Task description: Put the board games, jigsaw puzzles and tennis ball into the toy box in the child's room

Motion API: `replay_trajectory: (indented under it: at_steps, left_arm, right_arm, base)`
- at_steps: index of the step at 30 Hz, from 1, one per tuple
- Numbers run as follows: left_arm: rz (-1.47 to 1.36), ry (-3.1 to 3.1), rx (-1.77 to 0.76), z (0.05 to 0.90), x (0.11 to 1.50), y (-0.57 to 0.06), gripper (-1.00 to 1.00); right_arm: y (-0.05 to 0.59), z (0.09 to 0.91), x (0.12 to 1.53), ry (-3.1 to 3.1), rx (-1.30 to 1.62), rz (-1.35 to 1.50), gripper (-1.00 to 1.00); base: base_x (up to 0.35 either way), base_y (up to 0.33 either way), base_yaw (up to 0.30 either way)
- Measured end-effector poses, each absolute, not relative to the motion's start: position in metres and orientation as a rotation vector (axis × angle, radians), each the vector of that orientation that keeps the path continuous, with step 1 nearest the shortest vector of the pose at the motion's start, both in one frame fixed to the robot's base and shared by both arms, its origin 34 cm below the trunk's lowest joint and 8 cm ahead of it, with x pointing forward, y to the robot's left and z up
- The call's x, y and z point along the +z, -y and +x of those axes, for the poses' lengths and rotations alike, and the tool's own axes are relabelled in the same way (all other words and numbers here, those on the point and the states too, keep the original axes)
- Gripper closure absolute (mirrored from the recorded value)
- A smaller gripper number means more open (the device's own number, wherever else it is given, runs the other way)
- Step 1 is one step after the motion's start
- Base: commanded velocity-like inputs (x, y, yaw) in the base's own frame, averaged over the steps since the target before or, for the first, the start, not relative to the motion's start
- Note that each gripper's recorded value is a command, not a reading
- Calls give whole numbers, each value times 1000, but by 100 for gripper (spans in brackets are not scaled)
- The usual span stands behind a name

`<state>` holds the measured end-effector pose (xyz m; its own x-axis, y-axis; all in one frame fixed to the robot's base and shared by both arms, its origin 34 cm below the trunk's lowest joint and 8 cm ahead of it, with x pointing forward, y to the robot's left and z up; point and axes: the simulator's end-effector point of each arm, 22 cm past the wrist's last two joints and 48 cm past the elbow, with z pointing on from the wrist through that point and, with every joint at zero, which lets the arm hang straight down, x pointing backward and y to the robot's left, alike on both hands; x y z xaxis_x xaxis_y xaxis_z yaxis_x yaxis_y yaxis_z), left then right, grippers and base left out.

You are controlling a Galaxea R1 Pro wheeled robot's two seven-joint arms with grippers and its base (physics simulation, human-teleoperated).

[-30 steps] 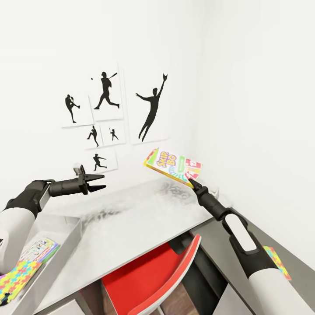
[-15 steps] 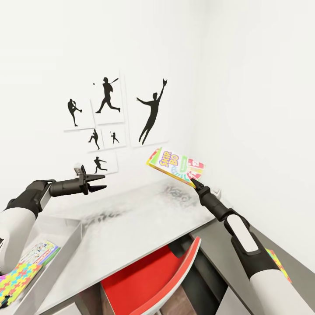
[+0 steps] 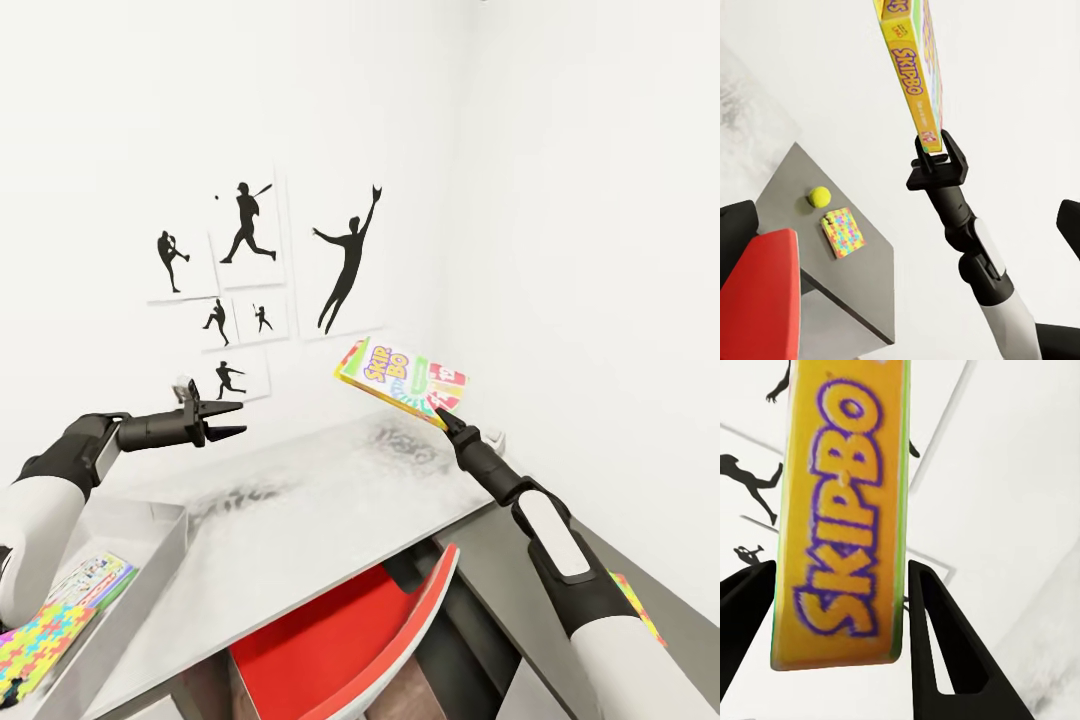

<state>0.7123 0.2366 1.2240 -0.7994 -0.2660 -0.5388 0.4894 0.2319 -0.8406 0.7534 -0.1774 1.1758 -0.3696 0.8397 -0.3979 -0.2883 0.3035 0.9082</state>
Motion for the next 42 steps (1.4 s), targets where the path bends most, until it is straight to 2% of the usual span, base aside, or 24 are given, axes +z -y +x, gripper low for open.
replay_trajectory:
  at_steps: [17, 28, 42]
  left_arm:
    - [204, -1910, -1626, 712, 1224, -237, -100]
    - [206, -1909, -1626, 712, 1224, -237, -100]
    - [212, -1901, -1621, 710, 1229, -238, -100]
  right_arm:
    - [196, 762, 1171, -1442, 1234, 581, 100]
    - [172, 750, 1120, -1737, 1245, 610, 100]
    - [167, 748, 1137, -1725, 1248, 585, 100]
  base:
    - [0, 0, 0]
    - [0, 0, 0]
    - [0, 0, 8]
